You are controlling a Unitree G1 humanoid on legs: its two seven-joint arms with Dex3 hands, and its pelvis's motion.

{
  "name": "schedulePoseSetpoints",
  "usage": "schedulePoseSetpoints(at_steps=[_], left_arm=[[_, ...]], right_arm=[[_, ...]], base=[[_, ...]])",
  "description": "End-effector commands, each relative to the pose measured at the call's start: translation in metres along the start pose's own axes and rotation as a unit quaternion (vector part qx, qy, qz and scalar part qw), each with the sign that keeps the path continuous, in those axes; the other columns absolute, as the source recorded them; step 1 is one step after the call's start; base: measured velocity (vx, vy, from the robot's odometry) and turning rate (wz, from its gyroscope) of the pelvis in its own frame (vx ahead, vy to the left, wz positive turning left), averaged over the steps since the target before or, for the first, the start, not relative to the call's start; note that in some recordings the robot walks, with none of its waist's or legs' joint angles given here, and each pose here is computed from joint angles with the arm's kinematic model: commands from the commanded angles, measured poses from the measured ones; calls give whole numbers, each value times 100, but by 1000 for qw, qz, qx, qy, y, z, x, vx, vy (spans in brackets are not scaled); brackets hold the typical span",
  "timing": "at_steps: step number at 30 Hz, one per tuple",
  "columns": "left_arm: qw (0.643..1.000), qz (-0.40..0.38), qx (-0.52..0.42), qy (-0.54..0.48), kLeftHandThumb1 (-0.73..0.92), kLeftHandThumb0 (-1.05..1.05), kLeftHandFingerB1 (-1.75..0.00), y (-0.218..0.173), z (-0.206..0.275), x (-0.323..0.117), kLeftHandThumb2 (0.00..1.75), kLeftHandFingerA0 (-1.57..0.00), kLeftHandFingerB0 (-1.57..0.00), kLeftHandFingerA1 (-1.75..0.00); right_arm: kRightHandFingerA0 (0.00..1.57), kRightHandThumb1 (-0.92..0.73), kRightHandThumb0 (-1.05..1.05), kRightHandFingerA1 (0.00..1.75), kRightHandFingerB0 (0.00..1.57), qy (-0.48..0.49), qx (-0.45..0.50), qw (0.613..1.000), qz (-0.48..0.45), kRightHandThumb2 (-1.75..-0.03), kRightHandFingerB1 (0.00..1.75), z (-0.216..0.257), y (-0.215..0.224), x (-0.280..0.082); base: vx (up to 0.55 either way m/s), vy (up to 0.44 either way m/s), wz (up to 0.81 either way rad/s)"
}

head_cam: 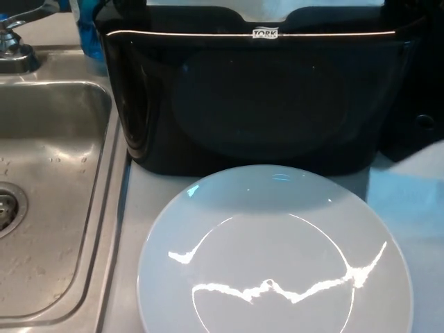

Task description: Walk towards the tissue paper container and pull out a piece of tissue paper and use it to wipe the plate

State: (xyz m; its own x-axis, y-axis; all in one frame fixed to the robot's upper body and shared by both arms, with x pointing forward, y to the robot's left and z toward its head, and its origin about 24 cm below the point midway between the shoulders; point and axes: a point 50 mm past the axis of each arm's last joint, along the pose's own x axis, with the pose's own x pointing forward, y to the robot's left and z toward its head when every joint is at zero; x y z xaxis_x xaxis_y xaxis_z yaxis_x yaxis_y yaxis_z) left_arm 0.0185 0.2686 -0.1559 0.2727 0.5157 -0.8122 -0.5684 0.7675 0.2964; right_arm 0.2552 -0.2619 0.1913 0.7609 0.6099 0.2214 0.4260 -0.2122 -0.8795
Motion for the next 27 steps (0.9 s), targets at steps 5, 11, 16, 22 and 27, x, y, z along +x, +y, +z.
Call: schedulePoseSetpoints(at_steps=[5, 11, 16, 22, 27], left_arm=[[999, 2, -11, -37, 76, 5, -71, 1, 9, 0, 87, -76, -62, -95], [999, 8, -10, -35, 76, 8, -73, 7, 8, 0, 90, -77, -65, -98], [1000, 10, -11, -21, 75, 1, -72, 8, 6, 1, 74, -80, -69, -90], [1000, 3, -7, -27, 76, 2, -72, 2, 6, 0, 83, -79, -67, -92], [999, 2, -4, -31, 76, 1, -73, 4, 7, 0, 81, -75, -67, -89]], right_arm=[[105, -48, -13, 164, 98, -41, 54, 986, 150, -84, 83, 30, 60, -22], [97, -66, -14, 161, 89, -25, 70, 951, 301, -72, 74, 35, 67, -30], [30, -62, -46, 43, 25, -8, 29, 930, 366, -60, 30, 31, 46, -26], [0, -43, -74, 4, 5, 11, 34, 927, 373, -76, 27, 32, 25, -21], [0, -37, -86, 0, 1, -8, -31, 924, 380, -81, 7, 35, -16, -13]], base=[[0, 0, 0], [0, 0, 0], [0, 0, 0], [0, 0, 0], [0, 0, 0]])
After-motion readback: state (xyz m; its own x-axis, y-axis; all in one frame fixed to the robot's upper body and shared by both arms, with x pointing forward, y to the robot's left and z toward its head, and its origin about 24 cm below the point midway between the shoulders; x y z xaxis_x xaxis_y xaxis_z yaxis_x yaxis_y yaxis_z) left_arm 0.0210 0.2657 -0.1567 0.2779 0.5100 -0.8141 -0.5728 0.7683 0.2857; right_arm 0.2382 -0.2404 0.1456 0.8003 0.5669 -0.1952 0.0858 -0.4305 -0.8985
